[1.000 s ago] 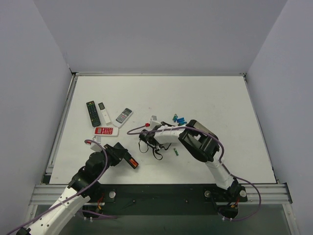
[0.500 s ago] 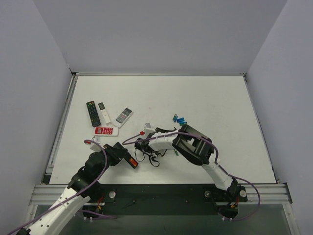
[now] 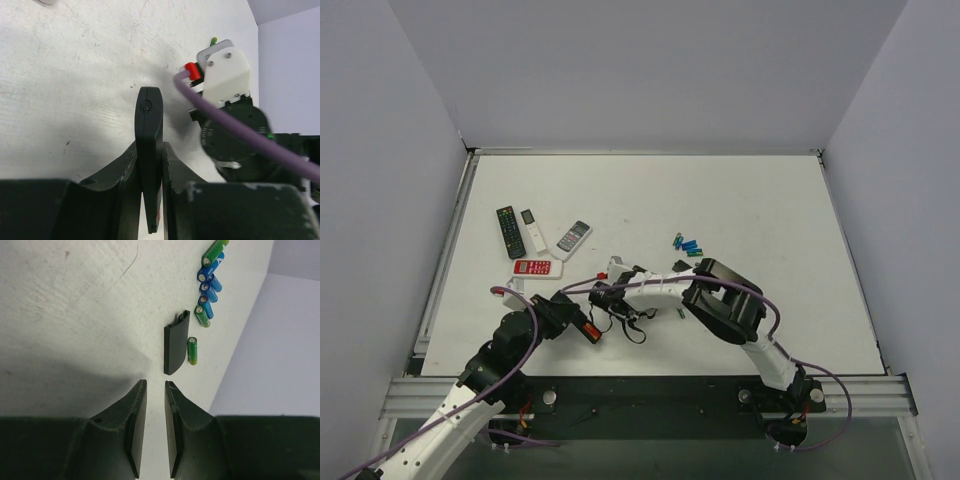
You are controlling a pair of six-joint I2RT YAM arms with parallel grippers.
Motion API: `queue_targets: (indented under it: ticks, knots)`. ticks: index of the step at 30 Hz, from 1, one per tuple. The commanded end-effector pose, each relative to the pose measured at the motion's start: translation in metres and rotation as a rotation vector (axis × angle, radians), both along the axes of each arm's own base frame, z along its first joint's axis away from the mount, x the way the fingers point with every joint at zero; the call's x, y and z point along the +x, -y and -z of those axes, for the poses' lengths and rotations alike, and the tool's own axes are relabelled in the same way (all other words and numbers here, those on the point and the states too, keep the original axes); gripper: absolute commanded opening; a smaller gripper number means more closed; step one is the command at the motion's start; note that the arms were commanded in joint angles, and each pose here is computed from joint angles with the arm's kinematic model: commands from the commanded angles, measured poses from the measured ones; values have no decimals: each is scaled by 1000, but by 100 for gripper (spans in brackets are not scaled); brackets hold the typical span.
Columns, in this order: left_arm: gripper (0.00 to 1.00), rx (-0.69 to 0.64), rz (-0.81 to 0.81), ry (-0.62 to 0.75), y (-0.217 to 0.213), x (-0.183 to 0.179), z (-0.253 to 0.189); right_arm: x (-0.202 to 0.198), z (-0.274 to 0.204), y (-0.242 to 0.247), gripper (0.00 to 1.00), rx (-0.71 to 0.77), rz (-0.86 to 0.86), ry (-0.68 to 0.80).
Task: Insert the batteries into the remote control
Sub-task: Adjust the battery cover at the center of the board.
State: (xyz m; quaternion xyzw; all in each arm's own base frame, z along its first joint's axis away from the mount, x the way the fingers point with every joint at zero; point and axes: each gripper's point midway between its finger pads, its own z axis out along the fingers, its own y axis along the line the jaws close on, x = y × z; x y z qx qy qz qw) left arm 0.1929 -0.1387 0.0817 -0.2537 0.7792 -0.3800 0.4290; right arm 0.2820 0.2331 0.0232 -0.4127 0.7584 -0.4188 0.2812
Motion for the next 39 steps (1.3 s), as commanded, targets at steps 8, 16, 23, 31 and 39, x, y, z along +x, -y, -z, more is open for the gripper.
queue_targets:
  ticks: [8,16,23,31,39]
  knots:
    - [0,-66,11,84,6,5,-34,-7,-55,-8,54,511,44,-309]
    - [0,-87,28,110,10,6,-38,-18,-43,9,61,908,79,-591]
    - [0,-97,38,111,14,7,-39,4,-30,28,60,973,123,-568]
    - [0,-91,43,111,15,8,-38,21,-12,34,55,926,99,-563]
    - [0,-86,49,114,15,7,-40,33,-6,31,55,902,75,-570]
